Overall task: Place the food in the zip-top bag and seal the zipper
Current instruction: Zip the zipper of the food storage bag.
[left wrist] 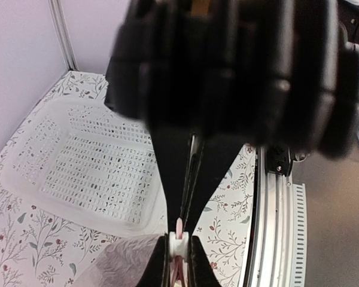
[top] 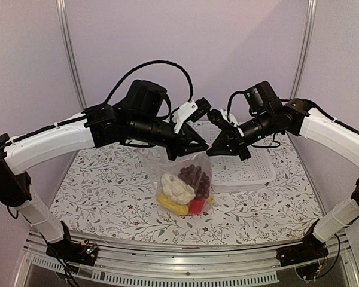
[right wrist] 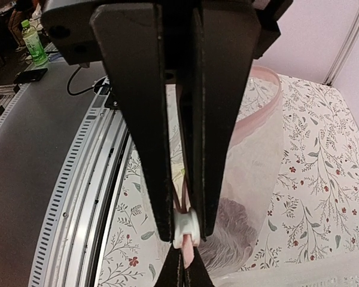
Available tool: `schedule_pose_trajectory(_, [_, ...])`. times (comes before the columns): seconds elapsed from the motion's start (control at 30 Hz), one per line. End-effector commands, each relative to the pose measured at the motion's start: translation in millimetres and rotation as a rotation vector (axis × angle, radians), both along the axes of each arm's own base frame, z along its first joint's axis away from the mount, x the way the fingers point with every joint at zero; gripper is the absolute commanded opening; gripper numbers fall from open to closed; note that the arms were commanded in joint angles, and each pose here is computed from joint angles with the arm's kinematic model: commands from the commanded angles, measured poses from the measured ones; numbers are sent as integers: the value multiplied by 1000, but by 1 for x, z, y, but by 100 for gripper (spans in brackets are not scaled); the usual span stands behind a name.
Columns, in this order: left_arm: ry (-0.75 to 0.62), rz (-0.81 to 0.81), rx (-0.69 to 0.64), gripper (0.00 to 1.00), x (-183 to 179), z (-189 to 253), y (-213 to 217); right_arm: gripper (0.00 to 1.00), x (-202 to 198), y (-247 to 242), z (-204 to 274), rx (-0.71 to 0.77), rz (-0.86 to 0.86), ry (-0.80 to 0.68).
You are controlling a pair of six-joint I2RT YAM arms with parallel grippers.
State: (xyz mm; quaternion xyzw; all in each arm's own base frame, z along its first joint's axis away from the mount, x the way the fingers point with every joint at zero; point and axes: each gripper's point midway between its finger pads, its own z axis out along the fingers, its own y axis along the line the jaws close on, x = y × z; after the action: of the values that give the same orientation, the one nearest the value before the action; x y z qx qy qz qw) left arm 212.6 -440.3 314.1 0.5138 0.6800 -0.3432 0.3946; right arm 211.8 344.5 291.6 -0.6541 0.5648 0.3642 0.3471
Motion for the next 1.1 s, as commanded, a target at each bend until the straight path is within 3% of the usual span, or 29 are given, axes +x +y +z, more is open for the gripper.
schedule_pose_trajectory(0.0, [-7,33,19,0,10,3,11,0,6,-10,21,70,-26,2])
schedule_pose_trajectory(0.33, [1,126,91,1,25,-14,49,0,21,-26,25,97,-84,16])
schedule_pose_trajectory(0.67, [-2,170,133,1,23,-19,72,0,31,-35,20,86,-122,8])
schedule_pose_trajectory(1.07, [54,253,211,1,6,-54,119,0,39,-44,15,87,-160,14])
